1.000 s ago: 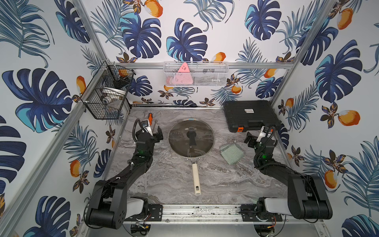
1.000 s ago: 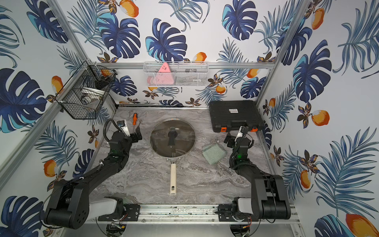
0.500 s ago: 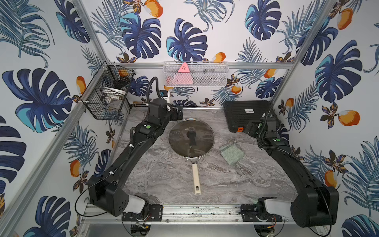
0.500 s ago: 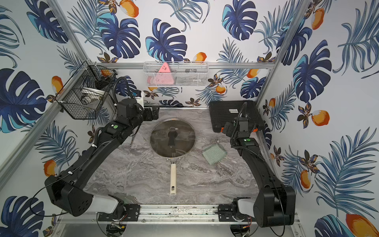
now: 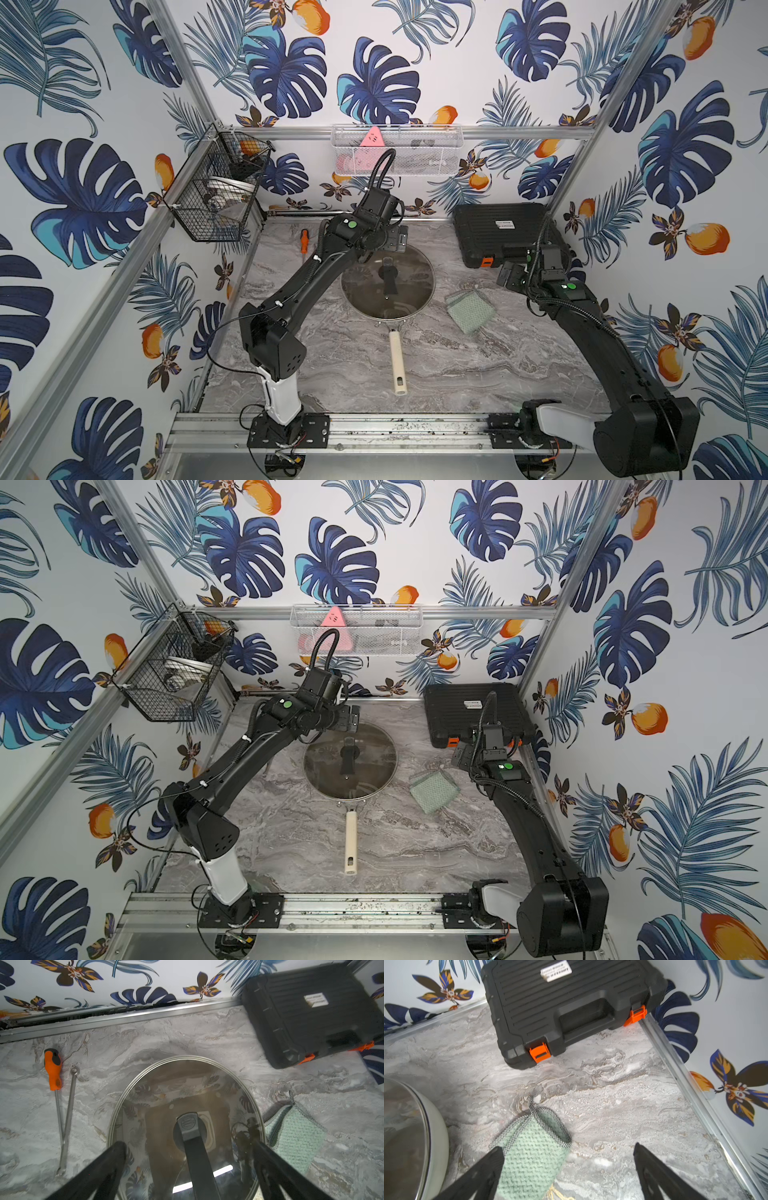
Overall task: Wipe the pot lid with a cloth
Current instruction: Pick up the pot lid from the cooking pot.
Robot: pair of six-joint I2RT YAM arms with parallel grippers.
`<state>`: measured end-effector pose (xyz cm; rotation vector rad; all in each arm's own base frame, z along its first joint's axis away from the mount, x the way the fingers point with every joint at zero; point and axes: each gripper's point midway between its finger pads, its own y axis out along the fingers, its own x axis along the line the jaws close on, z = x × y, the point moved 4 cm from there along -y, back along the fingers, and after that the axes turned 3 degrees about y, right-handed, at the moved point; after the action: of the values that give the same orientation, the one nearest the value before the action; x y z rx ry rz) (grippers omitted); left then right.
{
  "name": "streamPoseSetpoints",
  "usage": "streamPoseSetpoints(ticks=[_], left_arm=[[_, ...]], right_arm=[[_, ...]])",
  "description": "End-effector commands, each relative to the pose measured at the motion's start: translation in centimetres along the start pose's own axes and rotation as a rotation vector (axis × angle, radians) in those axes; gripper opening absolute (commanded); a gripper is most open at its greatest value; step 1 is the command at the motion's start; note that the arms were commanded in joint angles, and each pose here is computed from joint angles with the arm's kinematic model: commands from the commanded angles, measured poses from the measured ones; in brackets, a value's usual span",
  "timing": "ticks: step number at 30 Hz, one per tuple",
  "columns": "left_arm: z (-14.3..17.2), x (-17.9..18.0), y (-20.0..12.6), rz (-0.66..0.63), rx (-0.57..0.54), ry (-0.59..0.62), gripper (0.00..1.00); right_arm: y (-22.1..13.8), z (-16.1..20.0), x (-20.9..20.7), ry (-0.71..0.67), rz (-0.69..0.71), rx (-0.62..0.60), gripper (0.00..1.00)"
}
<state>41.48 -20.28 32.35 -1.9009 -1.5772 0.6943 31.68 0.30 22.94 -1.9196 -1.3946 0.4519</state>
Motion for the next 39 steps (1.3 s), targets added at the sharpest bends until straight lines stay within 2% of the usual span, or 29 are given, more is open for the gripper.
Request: streamPoseSetpoints(ticks=[1,5,18,19,20,21,28,39], left_arm=[[0.1,0.3,-0.9,-0.052,0.048,0.001,0.99],[-0.1,-0.9,-0.7,-0.042,0.080,0.026,0.99],[4.1,-1.3,3.7,-0.088,0.234,0.055,0.99],[4.2,-1.4,3.8,-0.086,0.239,0.052,0.79],[4.3,-1.4,3.8,-0.088,0.246,0.050,0.71],[4.3,-1.4,4.0,-0.095,0.253,0.046,0.69],[5.2,-2.0,5.9,-0.071,0.303,-0.016,0.62],[6.2,-1.2,6.7,-0.119,0.353,-0.030,0.63]], right_arm=[[-0.3,2.3,0.7,-0.016,-0.055,0.127,1.00],[-0.5,3.4,2.1,-0.086,-0.084,0.161,1.00],[1.3,6.6,4.6,-0.259,-0.042,0.265,1.00],[1.4,6.6,4.6,-0.262,-0.037,0.262,1.00],[1.4,6.6,4.4,-0.262,-0.030,0.260,1.00],[1.4,6.5,4.4,-0.261,-0.028,0.254,1.00],[1.0,6.5,4.3,-0.261,-0.030,0.241,1.00],[1.6,7.1,4.9,-0.274,-0.045,0.263,1.00]])
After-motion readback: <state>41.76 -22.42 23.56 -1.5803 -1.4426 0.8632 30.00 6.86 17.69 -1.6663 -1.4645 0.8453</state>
